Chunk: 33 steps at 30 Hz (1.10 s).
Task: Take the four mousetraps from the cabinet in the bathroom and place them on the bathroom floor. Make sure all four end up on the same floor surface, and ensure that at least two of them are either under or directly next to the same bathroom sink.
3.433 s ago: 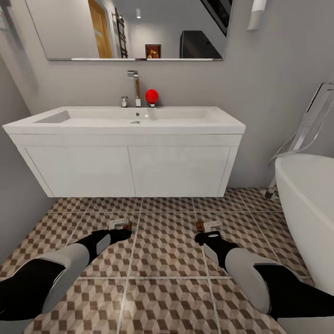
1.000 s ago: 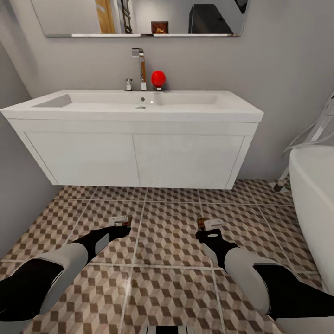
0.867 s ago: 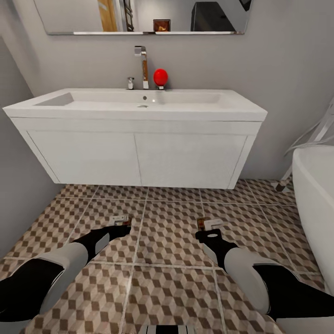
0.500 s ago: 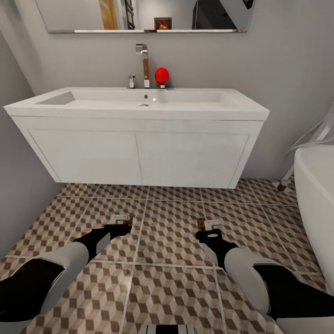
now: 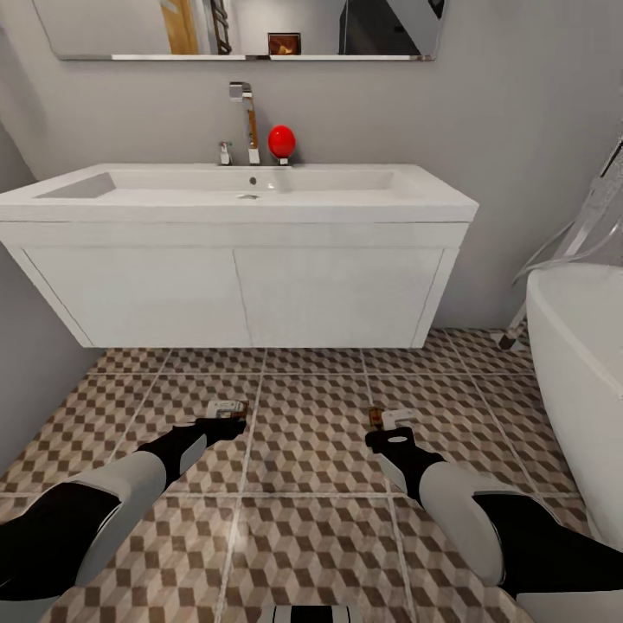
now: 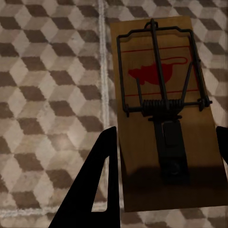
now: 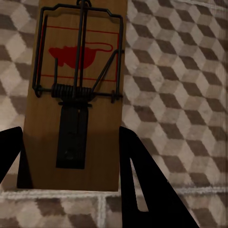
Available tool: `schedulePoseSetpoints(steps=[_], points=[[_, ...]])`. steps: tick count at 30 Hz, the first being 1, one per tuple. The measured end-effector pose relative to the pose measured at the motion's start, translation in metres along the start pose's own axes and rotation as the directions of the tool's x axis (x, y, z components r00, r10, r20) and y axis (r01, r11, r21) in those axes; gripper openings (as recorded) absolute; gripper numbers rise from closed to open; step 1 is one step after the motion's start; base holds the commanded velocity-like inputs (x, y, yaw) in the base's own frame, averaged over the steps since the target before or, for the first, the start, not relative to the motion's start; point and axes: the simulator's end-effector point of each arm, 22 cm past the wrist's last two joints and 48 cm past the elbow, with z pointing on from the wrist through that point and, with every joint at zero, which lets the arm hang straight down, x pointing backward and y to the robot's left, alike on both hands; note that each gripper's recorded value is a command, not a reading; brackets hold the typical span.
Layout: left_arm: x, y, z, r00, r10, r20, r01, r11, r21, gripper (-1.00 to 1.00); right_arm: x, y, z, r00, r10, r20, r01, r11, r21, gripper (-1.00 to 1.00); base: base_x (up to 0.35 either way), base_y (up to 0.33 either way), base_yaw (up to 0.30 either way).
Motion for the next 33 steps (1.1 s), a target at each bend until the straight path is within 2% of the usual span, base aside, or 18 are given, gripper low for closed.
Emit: schedulePoseSetpoints(steps=[15,33], points=[[0.002,0.0,0.0,1.0,-0.001,-0.006,0.001,1.0,-0.001,-1.0,0.001,0.0,0.001,1.0,0.006,-0.002,-0.006,1.0,-0.003,-1.0,0.0,0.0,-0.013],[0.017,0.001,0.01,0.999,-0.003,-0.035,0.003,1.0,0.0,-1.0,0.016,0.003,0.009,1.0,0.002,-0.029,-0.002,1.0,-0.007,-1.0,0.0,0.0,0.0]])
